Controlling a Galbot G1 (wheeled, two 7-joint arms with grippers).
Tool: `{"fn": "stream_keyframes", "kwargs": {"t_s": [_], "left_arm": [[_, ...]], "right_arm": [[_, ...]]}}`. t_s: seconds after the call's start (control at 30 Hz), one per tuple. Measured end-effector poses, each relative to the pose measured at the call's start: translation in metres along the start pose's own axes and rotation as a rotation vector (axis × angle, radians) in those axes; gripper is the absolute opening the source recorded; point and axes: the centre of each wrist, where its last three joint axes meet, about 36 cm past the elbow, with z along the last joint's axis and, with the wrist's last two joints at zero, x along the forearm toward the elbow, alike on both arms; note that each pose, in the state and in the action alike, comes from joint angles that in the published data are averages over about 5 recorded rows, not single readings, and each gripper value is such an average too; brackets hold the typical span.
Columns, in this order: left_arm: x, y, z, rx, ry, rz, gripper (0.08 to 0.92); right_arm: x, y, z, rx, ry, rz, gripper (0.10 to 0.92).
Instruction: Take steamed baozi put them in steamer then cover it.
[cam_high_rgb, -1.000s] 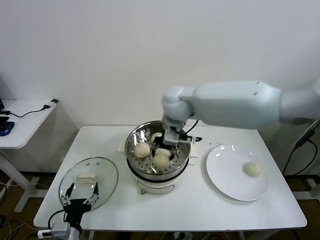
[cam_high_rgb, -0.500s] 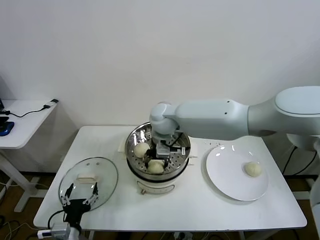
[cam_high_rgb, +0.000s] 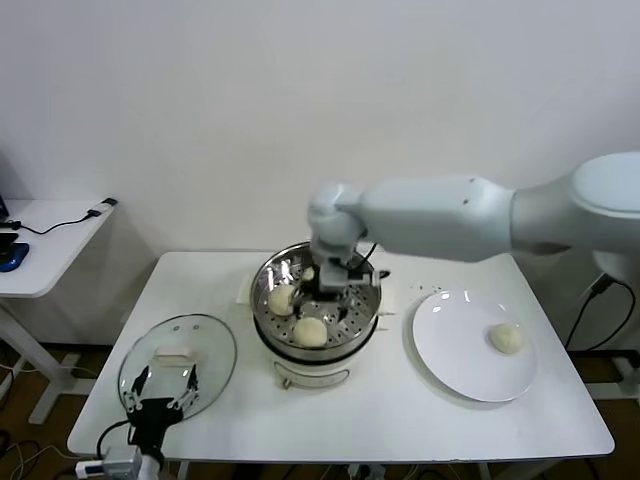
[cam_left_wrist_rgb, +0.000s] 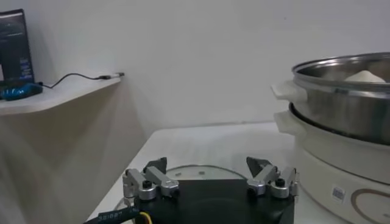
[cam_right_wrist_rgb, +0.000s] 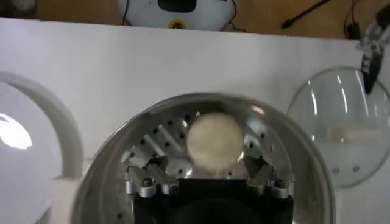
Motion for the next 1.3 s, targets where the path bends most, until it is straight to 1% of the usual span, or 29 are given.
{"fn": "stream_keyframes", "kwargs": {"t_s": [0.1,0.23,0.33,0.43,0.63,0.8,1.03,1.3], "left_arm": [[-0.001,0.0,-0.002,0.0,-0.006,0.004,0.823],[-0.002,0.001,-0.003,-0.005,-0.009,0.005,0.823],[-0.003,0.002,-0.003,-0.006,-0.01,0.003,0.823],[-0.005,0.002,-0.003,-0.005,-0.012,0.003,0.823],[-0.006,0.005,-0.004,-0.006,-0.011,-0.003,0.823],[-0.007,0.004,-0.004,-0.003,-0.006,-0.005,0.823],[-0.004,0.002,0.001,-0.004,0.007,-0.007,0.823],[-0.003,0.005,0.004,-0.009,0.015,-0.015,0.823]], "right_arm": [[0.034,0.029,0.025,-0.16,0.027,0.023,0.823],[0.072,0.084,0.051,-0.42,0.055,0.046,0.823],[0.084,0.136,0.064,-0.612,0.063,0.056,0.823],[0.083,0.192,0.072,-0.791,0.065,0.065,0.823],[0.05,0.3,0.076,-1.084,0.062,0.069,0.823],[0.011,0.362,0.075,-1.236,0.068,0.047,0.823],[-0.041,0.415,0.07,-1.363,0.099,-0.007,0.823],[-0.093,0.445,0.064,-1.454,0.119,-0.048,0.823]]}}
